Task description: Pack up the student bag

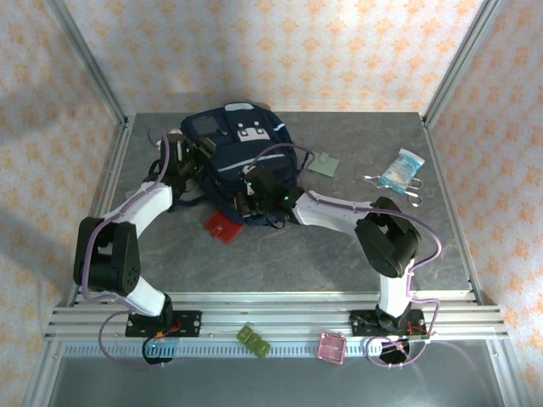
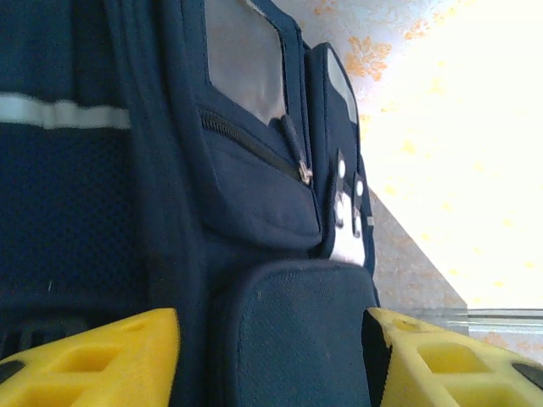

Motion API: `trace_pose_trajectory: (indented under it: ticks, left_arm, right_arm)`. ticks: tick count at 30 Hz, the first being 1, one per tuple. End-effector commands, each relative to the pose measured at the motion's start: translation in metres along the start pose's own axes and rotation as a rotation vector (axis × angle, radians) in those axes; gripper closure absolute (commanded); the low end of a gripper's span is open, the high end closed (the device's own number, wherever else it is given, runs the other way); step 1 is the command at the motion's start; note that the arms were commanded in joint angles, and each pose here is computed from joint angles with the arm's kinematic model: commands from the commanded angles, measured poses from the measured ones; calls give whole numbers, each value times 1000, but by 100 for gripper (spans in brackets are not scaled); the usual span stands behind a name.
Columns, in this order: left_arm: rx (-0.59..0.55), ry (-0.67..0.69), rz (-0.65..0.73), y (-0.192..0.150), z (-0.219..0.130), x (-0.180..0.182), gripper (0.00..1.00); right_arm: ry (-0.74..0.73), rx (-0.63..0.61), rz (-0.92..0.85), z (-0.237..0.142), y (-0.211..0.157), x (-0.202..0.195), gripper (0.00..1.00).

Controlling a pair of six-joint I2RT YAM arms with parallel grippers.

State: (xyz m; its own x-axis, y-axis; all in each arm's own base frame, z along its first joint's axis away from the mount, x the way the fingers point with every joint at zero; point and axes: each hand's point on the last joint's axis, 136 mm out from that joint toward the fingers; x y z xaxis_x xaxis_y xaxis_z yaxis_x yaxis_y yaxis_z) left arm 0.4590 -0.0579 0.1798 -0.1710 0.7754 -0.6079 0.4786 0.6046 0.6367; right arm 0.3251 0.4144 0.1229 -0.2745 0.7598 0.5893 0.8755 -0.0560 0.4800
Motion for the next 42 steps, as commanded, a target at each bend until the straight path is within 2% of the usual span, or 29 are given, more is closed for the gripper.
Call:
trace_pose_trajectory:
  ticks: [1,9,13,18,21,23,25,26,29,33,38,42]
  left_arm:
    - [-18,-84,-28,-12,-30,-12,40]
    - [5,-75,-80,-76,-73,1,35]
    - [5,-113,-93,-92,-70,-6,33]
    - [-10,-120,-70,-90,-53,-17,33]
    - [-12,-87,-64,-90,-41,-13,49]
    - [-19,-44,-61,-91,-35,-5,67]
    - [-21,-13,-53,-91,-31,2,93]
    - [-18,-7,-46,-91,-30,4,100]
    - [-23,13,-35,-86,-31,10,100]
    - [-40,19,-35,-74,-36,19,100]
    - [-29,28,2,-64,-37,27,100]
    - [12,-4,49,-65,-28,16,100]
  right_arm:
    - [120,-38,15,-4,21,34,100]
    - [133,-14,22,2,16,35,100]
    - [134,-5,19,4,13,37,100]
    - [118,5,-11,4,6,43,100]
    - [118,12,-15,2,2,44,100]
    - [110,16,-17,0,0,43,100]
    - [97,15,-21,-2,-1,40,100]
    - [81,10,-25,-4,-1,37,100]
    - [26,-9,-34,-10,2,24,100]
    - [-54,-28,11,-20,9,-17,100]
    - [-210,-86,98,-43,22,-101,100]
    - [-313,-157,165,-67,33,-157,100]
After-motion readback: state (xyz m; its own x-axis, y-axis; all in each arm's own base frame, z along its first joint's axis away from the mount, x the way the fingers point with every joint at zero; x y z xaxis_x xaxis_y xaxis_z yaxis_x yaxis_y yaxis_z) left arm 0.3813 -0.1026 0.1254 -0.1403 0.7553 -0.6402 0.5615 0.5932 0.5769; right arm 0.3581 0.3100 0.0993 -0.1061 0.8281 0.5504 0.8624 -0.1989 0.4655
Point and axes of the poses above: each hand's point on the last joint's axis, 136 mm out from that joint toward the fingers, its own z axis out along the fingers, its own x axis along the line the jaws close on, y = z × x, and after that the axes turned 14 degrees about z, right-handed
